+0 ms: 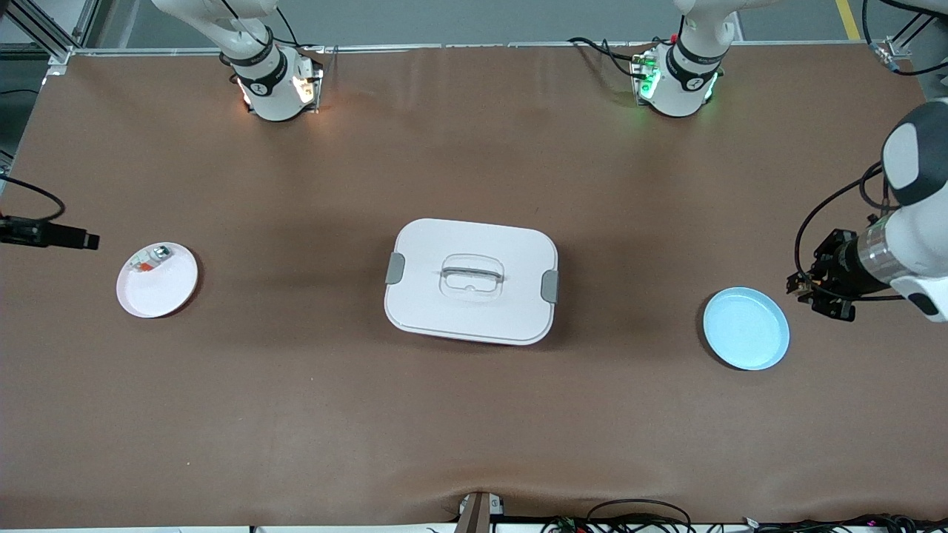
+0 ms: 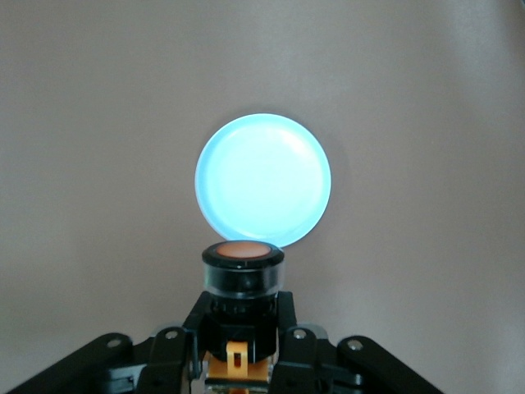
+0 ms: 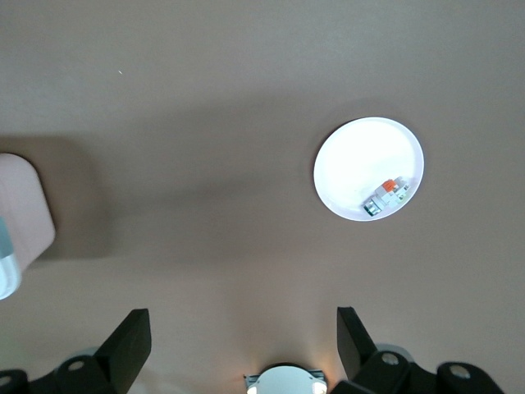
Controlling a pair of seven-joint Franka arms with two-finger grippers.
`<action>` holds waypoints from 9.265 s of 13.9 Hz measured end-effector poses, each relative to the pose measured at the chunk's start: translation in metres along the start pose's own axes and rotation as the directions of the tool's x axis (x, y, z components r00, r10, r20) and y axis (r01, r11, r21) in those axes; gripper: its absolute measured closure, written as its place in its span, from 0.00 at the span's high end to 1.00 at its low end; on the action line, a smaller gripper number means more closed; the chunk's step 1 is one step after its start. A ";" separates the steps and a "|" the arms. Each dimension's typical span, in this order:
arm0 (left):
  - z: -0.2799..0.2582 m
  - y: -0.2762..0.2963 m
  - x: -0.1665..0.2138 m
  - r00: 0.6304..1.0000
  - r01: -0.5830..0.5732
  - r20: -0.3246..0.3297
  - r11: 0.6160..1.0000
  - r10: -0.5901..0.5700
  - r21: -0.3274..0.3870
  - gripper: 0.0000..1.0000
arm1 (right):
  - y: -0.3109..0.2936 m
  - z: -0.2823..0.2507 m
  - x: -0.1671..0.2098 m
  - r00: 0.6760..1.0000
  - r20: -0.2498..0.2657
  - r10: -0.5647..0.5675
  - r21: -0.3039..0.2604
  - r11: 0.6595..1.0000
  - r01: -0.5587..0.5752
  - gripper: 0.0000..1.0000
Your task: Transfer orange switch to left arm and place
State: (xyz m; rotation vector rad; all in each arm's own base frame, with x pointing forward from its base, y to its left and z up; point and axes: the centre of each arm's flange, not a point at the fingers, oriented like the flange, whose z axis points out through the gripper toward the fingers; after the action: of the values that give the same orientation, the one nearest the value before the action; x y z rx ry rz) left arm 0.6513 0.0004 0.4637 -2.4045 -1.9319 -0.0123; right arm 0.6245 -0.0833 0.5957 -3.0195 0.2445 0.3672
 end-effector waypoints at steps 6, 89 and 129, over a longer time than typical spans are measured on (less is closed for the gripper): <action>0.110 0.021 0.013 1.000 -0.002 0.020 1.000 0.002 0.010 0.34 | 0.006 -0.028 -0.021 0.999 -0.051 0.002 0.007 1.000 -0.002 1.00; -0.078 -0.059 0.021 0.319 -0.947 -0.058 0.320 0.946 0.007 1.00 | -0.070 -0.043 -0.157 0.959 -0.219 -0.178 -0.046 0.984 0.172 1.00; -0.169 -0.116 -0.005 0.300 -0.954 -0.131 0.296 0.945 -0.046 1.00 | -0.071 -0.051 -0.179 0.958 -0.222 -0.183 -0.043 0.983 0.178 1.00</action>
State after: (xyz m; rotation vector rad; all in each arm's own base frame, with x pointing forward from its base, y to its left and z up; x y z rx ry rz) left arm 0.5418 0.0122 0.6364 -3.1242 -0.1312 -0.1651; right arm 0.4764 0.0072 0.6940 -3.0708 -0.0221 0.0120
